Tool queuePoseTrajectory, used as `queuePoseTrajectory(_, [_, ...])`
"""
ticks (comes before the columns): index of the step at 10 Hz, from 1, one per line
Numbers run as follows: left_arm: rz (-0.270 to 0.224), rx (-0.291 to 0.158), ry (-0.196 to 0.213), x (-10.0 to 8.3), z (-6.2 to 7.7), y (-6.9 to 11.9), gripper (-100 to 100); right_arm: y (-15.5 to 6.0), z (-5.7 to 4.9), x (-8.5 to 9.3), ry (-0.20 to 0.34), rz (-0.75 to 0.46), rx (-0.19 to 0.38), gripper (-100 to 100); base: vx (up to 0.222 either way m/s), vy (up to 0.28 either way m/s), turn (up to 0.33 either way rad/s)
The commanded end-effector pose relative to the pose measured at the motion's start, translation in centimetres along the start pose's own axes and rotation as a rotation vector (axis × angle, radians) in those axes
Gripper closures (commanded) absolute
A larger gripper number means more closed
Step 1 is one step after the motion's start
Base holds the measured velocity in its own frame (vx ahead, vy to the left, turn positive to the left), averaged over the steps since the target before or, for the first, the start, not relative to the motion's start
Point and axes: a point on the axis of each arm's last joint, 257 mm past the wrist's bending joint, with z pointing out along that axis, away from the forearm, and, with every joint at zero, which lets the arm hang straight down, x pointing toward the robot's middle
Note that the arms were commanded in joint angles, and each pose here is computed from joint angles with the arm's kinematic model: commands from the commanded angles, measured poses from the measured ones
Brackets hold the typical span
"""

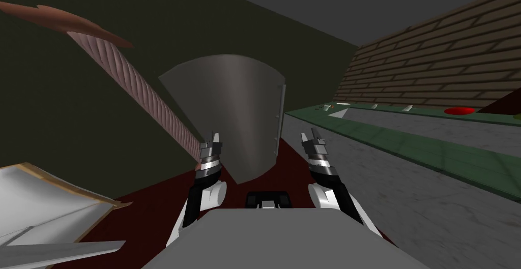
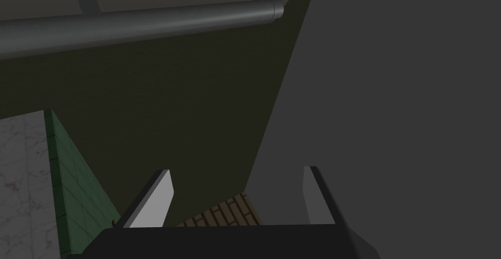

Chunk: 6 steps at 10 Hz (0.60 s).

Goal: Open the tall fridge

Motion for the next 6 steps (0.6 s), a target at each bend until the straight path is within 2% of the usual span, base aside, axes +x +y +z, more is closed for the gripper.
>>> queuePoseTrajectory(1, [0.000,0.000,0.000,0.00,0.00,0.00,0,0.00,0.00,0.00,0.000,0.000,0.000,0,0.000,0.000,0.000])
queuePoseTrajectory(3, [0.000,0.000,0.000,0.00,0.00,0.00,0,0.00,0.00,0.00,0.000,0.000,0.000,0,0.000,0.000,0.000])
queuePoseTrajectory(4, [0.010,-0.004,0.032,0.32,0.04,0.19,-100,0.00,0.00,0.00,0.000,0.000,0.000,0,0.010,-0.013,-0.020])
queuePoseTrajectory(6, [0.025,-0.016,0.082,0.75,0.10,0.66,-100,-0.03,-0.01,0.00,0.000,0.000,0.001,0,0.005,-0.042,-0.029])
